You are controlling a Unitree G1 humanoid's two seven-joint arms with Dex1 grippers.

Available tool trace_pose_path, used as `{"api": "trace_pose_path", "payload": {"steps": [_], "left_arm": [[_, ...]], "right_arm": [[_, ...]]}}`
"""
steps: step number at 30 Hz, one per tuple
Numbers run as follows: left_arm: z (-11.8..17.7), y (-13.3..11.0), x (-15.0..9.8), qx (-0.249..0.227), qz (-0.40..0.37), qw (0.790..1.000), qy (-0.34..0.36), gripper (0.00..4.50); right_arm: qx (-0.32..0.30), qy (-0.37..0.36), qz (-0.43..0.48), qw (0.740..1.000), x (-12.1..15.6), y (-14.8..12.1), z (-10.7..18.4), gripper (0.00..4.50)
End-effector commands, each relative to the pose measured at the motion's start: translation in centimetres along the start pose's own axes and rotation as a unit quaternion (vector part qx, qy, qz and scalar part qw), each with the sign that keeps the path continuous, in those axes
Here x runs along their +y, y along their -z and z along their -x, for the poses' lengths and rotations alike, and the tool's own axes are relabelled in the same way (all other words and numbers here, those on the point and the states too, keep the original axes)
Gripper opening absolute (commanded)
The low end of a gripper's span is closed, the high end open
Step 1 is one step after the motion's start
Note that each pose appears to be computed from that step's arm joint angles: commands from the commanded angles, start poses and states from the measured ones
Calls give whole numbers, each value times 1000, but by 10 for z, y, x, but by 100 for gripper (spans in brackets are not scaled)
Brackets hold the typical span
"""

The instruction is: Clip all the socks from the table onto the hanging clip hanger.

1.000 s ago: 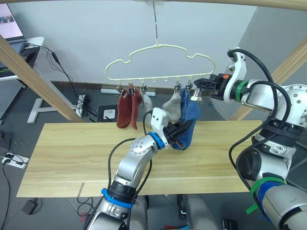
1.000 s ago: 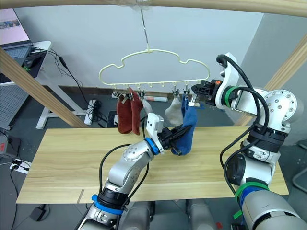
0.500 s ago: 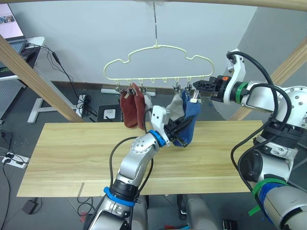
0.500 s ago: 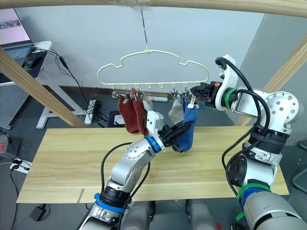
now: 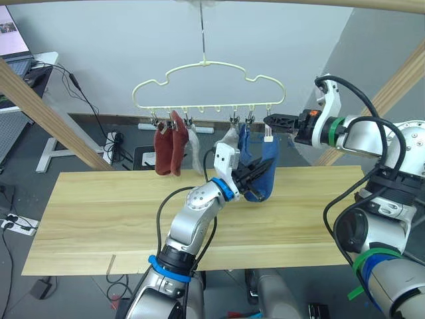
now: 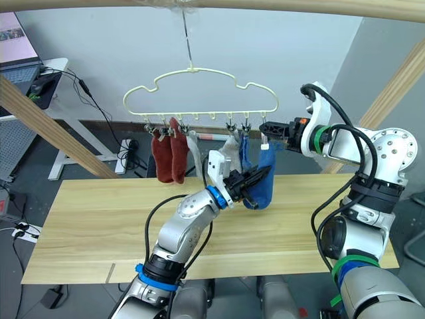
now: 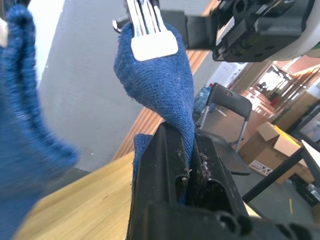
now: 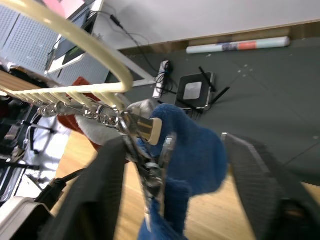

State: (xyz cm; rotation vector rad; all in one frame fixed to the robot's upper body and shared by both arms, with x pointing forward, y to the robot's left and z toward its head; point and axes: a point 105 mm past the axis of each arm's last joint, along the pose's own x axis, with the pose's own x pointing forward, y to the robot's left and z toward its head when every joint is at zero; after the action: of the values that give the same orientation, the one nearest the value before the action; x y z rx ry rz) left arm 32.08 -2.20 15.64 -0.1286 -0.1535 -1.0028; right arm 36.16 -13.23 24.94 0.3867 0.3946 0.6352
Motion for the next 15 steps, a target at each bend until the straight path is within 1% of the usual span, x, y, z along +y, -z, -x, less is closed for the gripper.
{"api": "trace_pose_path", "payload": {"steps": [1,3,5,8,10,12,15], "left_arm": [[-8,-9,-8,-10,-13,1000,25,0],[-8,-5,-9,-1,-5,999,35,55],[-6,4,-11,16,0,999,48,105],[3,19,-4,42,0,998,38,197],[18,30,3,65,-2,997,31,259],[43,39,14,95,-23,995,25,317],[78,44,36,132,-48,990,1,412]], "right_arm": [[-61,-13,107,992,14,-16,28,353],[-57,-3,157,986,13,-7,35,355],[-61,15,196,978,9,3,41,355],[-75,39,222,971,4,17,48,355],[-66,51,244,966,-1,33,51,355],[-42,59,276,958,-8,54,57,355],[-11,58,307,950,-18,79,66,355]]}}
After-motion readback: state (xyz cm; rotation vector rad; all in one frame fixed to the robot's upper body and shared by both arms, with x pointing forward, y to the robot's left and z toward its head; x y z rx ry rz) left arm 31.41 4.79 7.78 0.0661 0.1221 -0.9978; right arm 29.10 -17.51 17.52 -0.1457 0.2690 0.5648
